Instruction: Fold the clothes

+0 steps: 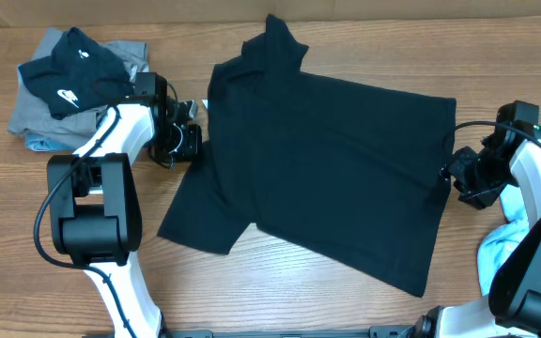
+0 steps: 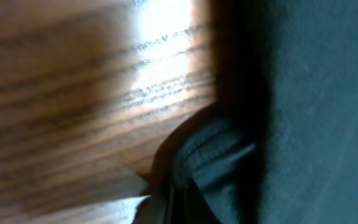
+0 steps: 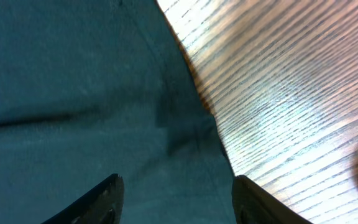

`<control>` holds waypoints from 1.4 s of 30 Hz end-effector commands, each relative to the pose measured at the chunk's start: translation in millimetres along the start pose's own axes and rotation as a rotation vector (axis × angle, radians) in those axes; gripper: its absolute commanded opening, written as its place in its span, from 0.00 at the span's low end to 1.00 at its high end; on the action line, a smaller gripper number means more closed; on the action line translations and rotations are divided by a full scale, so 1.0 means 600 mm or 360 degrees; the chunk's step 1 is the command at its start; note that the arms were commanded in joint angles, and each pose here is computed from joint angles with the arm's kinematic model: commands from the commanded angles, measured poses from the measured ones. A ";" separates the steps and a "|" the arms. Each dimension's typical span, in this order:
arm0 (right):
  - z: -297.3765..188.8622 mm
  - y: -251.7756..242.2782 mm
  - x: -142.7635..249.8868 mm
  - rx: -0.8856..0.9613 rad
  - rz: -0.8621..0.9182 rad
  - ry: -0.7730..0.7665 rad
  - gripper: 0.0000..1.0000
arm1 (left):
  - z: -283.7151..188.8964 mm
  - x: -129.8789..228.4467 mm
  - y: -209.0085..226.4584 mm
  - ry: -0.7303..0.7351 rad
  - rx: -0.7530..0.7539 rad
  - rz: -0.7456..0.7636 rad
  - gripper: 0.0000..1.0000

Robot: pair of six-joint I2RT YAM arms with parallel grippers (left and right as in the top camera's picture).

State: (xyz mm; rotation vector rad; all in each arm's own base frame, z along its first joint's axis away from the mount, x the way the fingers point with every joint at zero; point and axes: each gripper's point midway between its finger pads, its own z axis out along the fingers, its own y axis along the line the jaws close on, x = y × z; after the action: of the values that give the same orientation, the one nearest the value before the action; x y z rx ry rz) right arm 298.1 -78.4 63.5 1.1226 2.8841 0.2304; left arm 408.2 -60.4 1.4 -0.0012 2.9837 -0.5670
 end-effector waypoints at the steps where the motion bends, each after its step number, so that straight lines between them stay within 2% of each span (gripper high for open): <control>1: -0.012 0.009 -0.008 -0.0031 -0.0015 -0.0048 0.59 | -0.002 0.019 0.008 0.0080 0.0000 -0.0032 0.04; 5: -0.011 0.012 -0.015 -0.0042 -0.0012 -0.0073 0.59 | -0.064 0.016 0.058 0.0093 -0.0197 -0.0242 0.04; 9: -0.002 0.018 -0.022 -0.0055 -0.0022 -0.0086 0.53 | -0.162 0.002 0.108 -0.0020 -0.0395 -0.0391 0.04; 13: 0.021 0.020 -0.021 -0.0051 -0.0030 -0.0073 0.51 | -0.227 -0.004 0.125 -0.0155 -0.0416 -0.0481 0.04; 16: 0.031 0.017 -0.019 -0.0048 -0.0002 -0.0065 0.51 | -0.235 0.010 0.122 -0.0122 -0.0423 -0.0496 0.04; 17: 0.033 0.016 -0.017 -0.0048 0.0009 -0.0062 0.51 | -0.234 0.016 0.122 -0.0101 -0.0421 -0.0501 0.11; 18: 0.034 0.018 -0.015 -0.0060 0.0006 -0.0054 0.51 | -0.231 0.020 0.120 -0.0076 -0.0420 -0.0502 0.23; 21: 0.039 0.030 0.010 -0.0148 -0.0012 0.0051 0.57 | -0.225 0.033 0.112 -0.0013 -0.0413 -0.0502 0.42; 26: 0.056 0.038 0.085 -0.0210 -0.0077 0.0303 0.61 | -0.222 0.034 0.106 0.0007 -0.0424 -0.0446 0.53; 30: 0.092 0.043 0.114 -0.0212 -0.0135 0.0323 0.60 | -0.222 0.030 0.106 -0.0008 -0.0422 -0.0443 0.53; 32: 0.112 0.048 0.127 -0.0221 -0.0162 0.0318 0.47 | -0.222 0.030 0.106 -0.0008 -0.0421 -0.0442 0.53; 35: 0.129 0.041 0.126 -0.0155 -0.0135 0.0261 0.11 | -0.221 0.030 0.105 -0.0006 -0.0415 -0.0432 0.53; 36: 0.129 0.028 0.115 -0.0068 -0.0089 0.0208 0.04 | -0.221 0.030 0.103 -0.0005 -0.0403 -0.0424 0.53; 40: 0.089 -0.037 0.048 0.0250 0.0189 -0.0001 0.04 | -0.215 0.024 0.080 -0.0013 -0.0274 -0.0364 0.52; 42: 0.064 -0.048 0.018 0.0266 0.0249 -0.0056 0.04 | -0.214 0.020 0.073 -0.0020 -0.0252 -0.0338 0.52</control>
State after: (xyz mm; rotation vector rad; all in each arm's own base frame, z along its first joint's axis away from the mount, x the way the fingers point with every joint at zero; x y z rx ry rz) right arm 259.0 -34.4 4.0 1.2213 2.9938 0.2356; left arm 378.1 39.7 99.6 -0.4216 3.0417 -0.2638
